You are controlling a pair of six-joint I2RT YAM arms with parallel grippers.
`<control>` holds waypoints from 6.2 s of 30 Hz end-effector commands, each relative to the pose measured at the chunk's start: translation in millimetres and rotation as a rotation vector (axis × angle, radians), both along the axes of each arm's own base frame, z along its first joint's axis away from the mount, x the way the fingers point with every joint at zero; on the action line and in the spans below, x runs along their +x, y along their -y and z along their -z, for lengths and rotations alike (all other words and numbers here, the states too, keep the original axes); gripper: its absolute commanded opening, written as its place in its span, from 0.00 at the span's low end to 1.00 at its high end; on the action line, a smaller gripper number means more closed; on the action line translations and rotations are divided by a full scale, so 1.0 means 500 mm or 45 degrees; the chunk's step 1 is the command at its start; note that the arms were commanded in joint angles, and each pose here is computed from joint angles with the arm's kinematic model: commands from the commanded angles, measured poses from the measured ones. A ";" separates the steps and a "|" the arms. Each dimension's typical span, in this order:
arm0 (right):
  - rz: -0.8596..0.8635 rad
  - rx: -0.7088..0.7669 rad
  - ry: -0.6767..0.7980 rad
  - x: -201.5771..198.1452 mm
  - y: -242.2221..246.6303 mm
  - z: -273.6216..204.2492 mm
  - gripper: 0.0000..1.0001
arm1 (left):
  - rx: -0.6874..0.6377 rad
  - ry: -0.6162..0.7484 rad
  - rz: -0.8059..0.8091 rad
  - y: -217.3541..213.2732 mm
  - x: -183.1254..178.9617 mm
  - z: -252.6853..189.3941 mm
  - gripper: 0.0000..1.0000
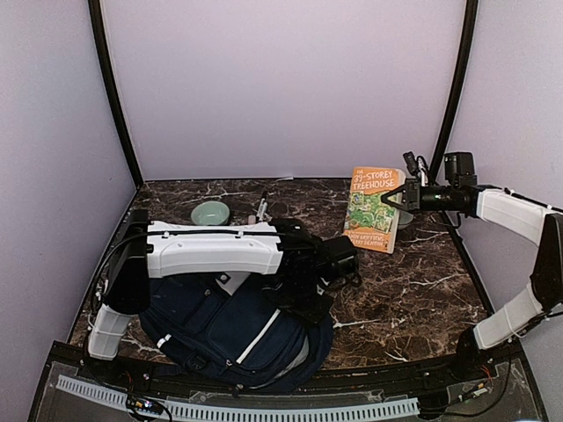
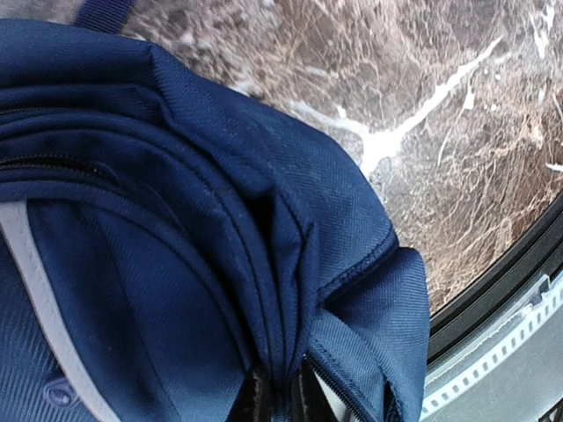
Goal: Pack the student bag
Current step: Pick up the largest pocket of the bag from the student bag, then place the book in the largest pocket of the bag, then adjust the book in the largest pocket of the bag.
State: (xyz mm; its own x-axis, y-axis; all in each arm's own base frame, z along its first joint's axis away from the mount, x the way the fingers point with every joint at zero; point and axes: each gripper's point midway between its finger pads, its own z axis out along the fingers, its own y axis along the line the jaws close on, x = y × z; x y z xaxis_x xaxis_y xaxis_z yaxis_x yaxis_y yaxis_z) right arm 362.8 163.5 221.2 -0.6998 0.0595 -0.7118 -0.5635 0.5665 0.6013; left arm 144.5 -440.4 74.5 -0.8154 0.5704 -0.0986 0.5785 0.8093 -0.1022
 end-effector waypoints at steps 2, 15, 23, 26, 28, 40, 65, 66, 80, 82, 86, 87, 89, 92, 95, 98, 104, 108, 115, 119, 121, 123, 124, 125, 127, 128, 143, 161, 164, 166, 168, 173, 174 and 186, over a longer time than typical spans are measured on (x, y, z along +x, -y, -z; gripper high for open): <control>-0.087 -0.019 0.154 -0.005 -0.006 -0.085 0.00 | 0.021 0.188 0.001 -0.019 0.044 -0.101 0.00; -0.378 0.008 0.094 -0.107 -0.038 -0.168 0.00 | -0.277 0.460 0.098 -0.074 0.059 -0.343 0.00; -0.689 0.107 -0.067 -0.214 -0.114 -0.117 0.00 | -0.458 0.555 0.088 -0.114 0.055 -0.445 0.00; -0.801 0.091 -0.120 -0.263 -0.162 -0.096 0.00 | -0.498 0.587 0.058 -0.128 0.057 -0.458 0.00; -0.872 0.060 -0.170 -0.298 -0.197 -0.069 0.00 | -0.526 0.608 0.031 -0.136 0.059 -0.461 0.00; -1.104 -0.020 -0.484 -0.376 -0.304 0.070 0.00 | -0.807 0.745 -0.119 -0.173 0.068 -0.495 0.00; -1.185 -0.363 -0.665 -0.353 -0.508 0.252 0.06 | -0.982 0.739 -0.136 -0.197 0.045 -0.487 0.00; -1.172 -0.399 -0.640 -0.350 -0.505 0.256 0.09 | -0.979 0.741 -0.136 -0.197 0.046 -0.485 0.00; -1.120 -0.554 -0.390 -0.341 -0.454 0.230 0.54 | -0.905 0.750 -0.138 -0.206 0.052 -0.464 0.00; -1.125 -0.554 -0.365 -0.347 -0.447 0.224 0.56 | -0.900 0.757 -0.148 -0.211 0.053 -0.462 0.00; -1.134 -0.554 -0.298 -0.357 -0.431 0.211 0.59 | -0.898 0.768 -0.162 -0.220 0.054 -0.456 0.00; -1.132 -0.560 -0.274 -0.357 -0.426 0.209 0.59 | -0.894 0.771 -0.161 -0.223 0.055 -0.453 0.00; -1.137 -0.578 -0.244 -0.361 -0.416 0.206 0.60 | -0.877 0.781 -0.143 -0.227 0.054 -0.450 0.00; -1.163 -0.590 -0.194 -0.374 -0.395 0.199 0.61 | -0.847 0.792 -0.151 -0.237 0.059 -0.450 0.00; -1.179 -0.615 -0.114 -0.387 -0.371 0.187 0.61 | -0.861 0.780 -0.139 -0.231 0.058 -0.452 0.00; -1.202 -0.671 -0.005 -0.400 -0.336 0.175 0.62 | -0.863 0.754 -0.120 -0.216 0.055 -0.441 0.00; -1.271 -0.840 0.182 -0.423 -0.258 0.186 0.64 | -0.878 0.757 -0.104 -0.187 0.063 -0.417 0.00; -1.345 -0.887 0.201 -0.452 -0.226 0.204 0.64 | -0.944 0.692 -0.111 -0.164 0.052 -0.416 0.00; -1.375 -1.065 0.371 -0.455 -0.235 0.227 0.67 | -0.955 0.655 -0.129 -0.162 0.048 -0.399 0.00; -1.419 -1.154 0.451 -0.468 -0.237 0.242 0.68 | -0.963 0.677 -0.133 -0.166 0.050 -0.415 0.00; -1.448 -1.170 0.482 -0.479 -0.238 0.248 0.70 | -0.961 0.690 -0.136 -0.167 0.053 -0.421 0.00; -1.460 -1.167 0.494 -0.486 -0.243 0.251 0.76 | -0.961 0.693 -0.138 -0.168 0.055 -0.424 0.00; -1.453 -1.166 0.500 -0.485 -0.248 0.253 0.77 | -0.962 0.690 -0.134 -0.167 0.054 -0.425 0.00; -1.447 -1.169 0.504 -0.482 -0.253 0.256 0.78 | -0.955 0.686 -0.130 -0.166 0.054 -0.424 0.00; -1.413 -1.194 0.523 -0.467 -0.267 0.263 0.78 | -0.938 0.680 -0.127 -0.167 0.054 -0.424 0.00; -1.381 -1.203 0.525 -0.458 -0.275 0.266 0.78 | -0.933 0.679 -0.125 -0.168 0.053 -0.424 0.00; -1.139 -1.137 0.642 -0.344 -0.433 0.245 0.77 | -0.949 0.649 -0.110 -0.154 0.048 -0.423 0.00; -0.629 -0.864 0.459 -0.259 -0.514 0.252 0.77 | -0.957 0.658 -0.112 -0.153 0.050 -0.434 0.00; -0.597 -0.823 0.400 -0.260 -0.505 0.256 0.77 | -0.964 0.654 -0.119 -0.150 0.051 -0.432 0.00; -0.637 -0.814 0.375 -0.273 -0.503 0.266 0.77 | -0.973 0.643 -0.117 -0.144 0.050 -0.429 0.00; -0.700 -0.805 0.357 -0.291 -0.502 0.271 0.77 | -0.975 0.633 -0.111 -0.139 0.048 -0.427 0.00; -0.718 -0.917 0.406 -0.300 -0.437 0.275 0.78 | -0.953 0.608 -0.084 -0.135 0.043 -0.421 0.00; -0.730 -0.916 0.417 -0.303 -0.425 0.269 0.78 | -0.950 0.605 -0.075 -0.134 0.041 -0.421 0.00; -0.772 -0.947 0.343 -0.295 -0.202 0.235 0.78 | -0.976 0.361 0.121 -0.063 -0.020 -0.354 0.00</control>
State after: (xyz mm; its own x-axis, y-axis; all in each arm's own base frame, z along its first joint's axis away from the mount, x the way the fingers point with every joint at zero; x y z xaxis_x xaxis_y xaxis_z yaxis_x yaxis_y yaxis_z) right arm 210.4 300.5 106.4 -0.2419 -0.7744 -0.5846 -0.9506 0.3099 -0.0171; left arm 150.8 -374.1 232.0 -0.6792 0.3167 -0.6621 0.6566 0.6654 -0.3552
